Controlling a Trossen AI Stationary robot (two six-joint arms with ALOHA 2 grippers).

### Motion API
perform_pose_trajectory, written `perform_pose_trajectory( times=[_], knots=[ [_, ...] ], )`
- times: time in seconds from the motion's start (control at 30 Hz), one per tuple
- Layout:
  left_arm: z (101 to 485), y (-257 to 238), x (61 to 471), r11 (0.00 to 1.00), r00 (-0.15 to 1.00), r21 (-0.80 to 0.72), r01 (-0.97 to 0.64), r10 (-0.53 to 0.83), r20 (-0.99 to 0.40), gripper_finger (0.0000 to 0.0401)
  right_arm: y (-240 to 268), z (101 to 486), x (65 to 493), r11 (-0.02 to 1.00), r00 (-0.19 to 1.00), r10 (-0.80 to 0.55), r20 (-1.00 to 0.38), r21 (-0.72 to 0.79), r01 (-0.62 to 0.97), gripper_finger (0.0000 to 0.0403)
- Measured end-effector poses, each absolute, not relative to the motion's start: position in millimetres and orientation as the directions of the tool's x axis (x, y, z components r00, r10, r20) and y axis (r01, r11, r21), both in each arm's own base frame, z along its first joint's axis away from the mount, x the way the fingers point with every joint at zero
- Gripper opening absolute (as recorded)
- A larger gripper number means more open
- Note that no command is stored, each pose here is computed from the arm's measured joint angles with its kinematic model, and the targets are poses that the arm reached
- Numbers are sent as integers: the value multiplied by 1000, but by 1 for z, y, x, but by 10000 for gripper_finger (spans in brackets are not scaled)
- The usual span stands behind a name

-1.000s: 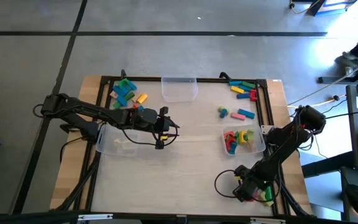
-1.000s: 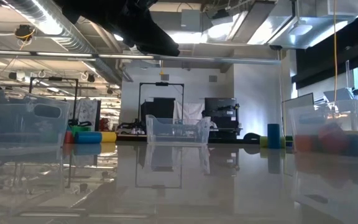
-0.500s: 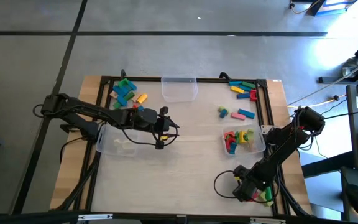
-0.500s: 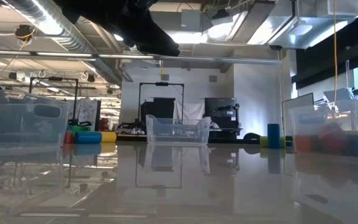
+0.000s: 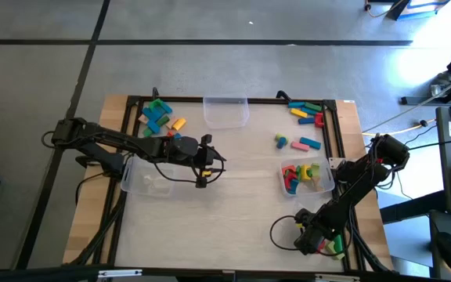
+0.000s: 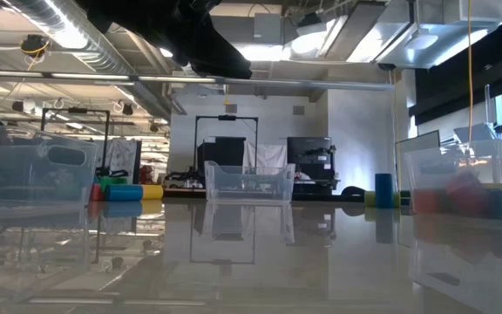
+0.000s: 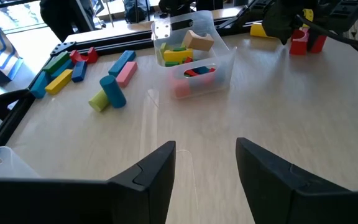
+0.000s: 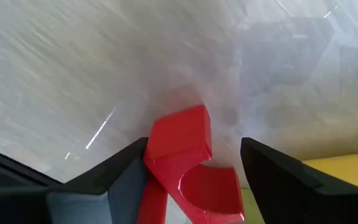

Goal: Sort blocks by size
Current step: Put the red arch block into the bottom right transparent bin

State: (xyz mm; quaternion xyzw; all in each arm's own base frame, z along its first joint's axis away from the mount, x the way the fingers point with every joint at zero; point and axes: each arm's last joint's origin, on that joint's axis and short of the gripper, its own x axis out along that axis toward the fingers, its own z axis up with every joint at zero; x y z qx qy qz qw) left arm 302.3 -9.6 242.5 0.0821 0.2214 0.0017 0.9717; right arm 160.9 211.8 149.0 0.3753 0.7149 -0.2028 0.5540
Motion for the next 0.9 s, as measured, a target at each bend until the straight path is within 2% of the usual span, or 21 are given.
perform_pose_trajectory(
  times=[0.17, 0.53, 0.67, 0.9],
  knots=[
    [242, -10, 302, 986, 902, 161, 33, 40, -430, 164, 210, 146, 160, 634, -108, 310, -945, 120, 764, 235],
    [242, -10, 302, 986, 902, 163, 34, 40, -430, 164, 209, 145, 158, 652, -127, 311, -942, 114, 749, 107],
    [242, -10, 302, 986, 902, 163, 35, 40, -430, 164, 208, 145, 158, 677, -125, 296, -947, 116, 726, 91],
    [242, -10, 302, 984, 902, 174, 40, 40, -430, 164, 206, 145, 157, 705, -130, 275, -952, 108, 701, 90]
  ],
)
